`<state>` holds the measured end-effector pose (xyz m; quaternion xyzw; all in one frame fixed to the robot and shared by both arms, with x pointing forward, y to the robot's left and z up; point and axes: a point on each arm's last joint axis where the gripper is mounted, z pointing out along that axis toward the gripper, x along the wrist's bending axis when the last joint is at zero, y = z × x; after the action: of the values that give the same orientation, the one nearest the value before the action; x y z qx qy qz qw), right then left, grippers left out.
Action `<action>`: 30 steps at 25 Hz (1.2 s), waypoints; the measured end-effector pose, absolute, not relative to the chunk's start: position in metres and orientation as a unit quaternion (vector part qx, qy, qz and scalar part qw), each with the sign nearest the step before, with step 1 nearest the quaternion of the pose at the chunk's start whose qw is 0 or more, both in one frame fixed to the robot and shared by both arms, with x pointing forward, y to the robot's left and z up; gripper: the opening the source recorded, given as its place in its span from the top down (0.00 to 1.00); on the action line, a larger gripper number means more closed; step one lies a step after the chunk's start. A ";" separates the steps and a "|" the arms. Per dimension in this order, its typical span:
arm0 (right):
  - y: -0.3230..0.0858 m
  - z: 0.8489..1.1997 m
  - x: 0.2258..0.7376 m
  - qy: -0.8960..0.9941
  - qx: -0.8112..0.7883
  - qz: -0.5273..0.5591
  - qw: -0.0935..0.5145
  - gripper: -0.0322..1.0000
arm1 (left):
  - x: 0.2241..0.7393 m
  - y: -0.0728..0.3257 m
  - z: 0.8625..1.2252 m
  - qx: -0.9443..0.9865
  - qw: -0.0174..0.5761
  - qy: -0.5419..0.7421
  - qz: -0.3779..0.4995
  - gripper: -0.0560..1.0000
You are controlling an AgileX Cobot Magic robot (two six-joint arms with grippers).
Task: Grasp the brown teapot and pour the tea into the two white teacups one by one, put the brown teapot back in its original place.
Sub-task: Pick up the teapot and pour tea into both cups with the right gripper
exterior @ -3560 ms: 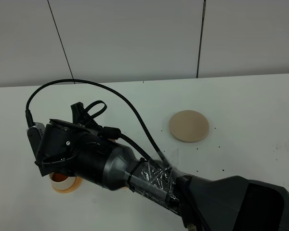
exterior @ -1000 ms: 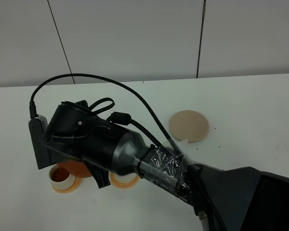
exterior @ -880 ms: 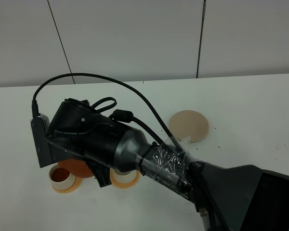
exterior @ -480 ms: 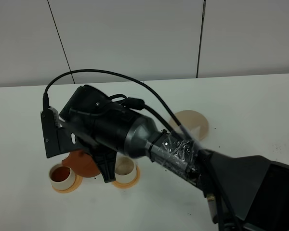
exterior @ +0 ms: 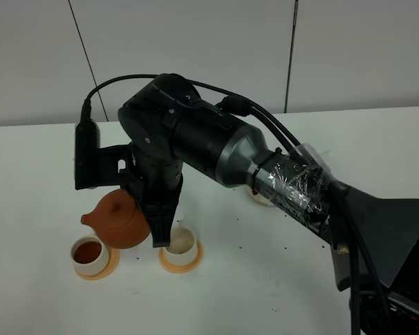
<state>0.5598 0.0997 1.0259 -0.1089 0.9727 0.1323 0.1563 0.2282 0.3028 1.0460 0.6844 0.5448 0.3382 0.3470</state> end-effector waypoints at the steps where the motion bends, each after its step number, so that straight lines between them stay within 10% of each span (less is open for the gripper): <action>1: 0.100 1.026 0.560 0.973 -0.107 0.137 0.151 0.88 | 0.228 0.303 1.046 0.684 0.347 0.545 0.338 0.75; 30: 0.080 1.028 0.582 0.975 -0.059 0.191 0.101 0.88 | 0.228 0.303 1.046 0.684 0.347 0.545 0.338 0.75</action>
<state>0.5818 0.0804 1.0280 -0.0587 0.9746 0.1912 0.1008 0.2282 0.3028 1.0460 0.6844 0.5448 0.3382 0.3470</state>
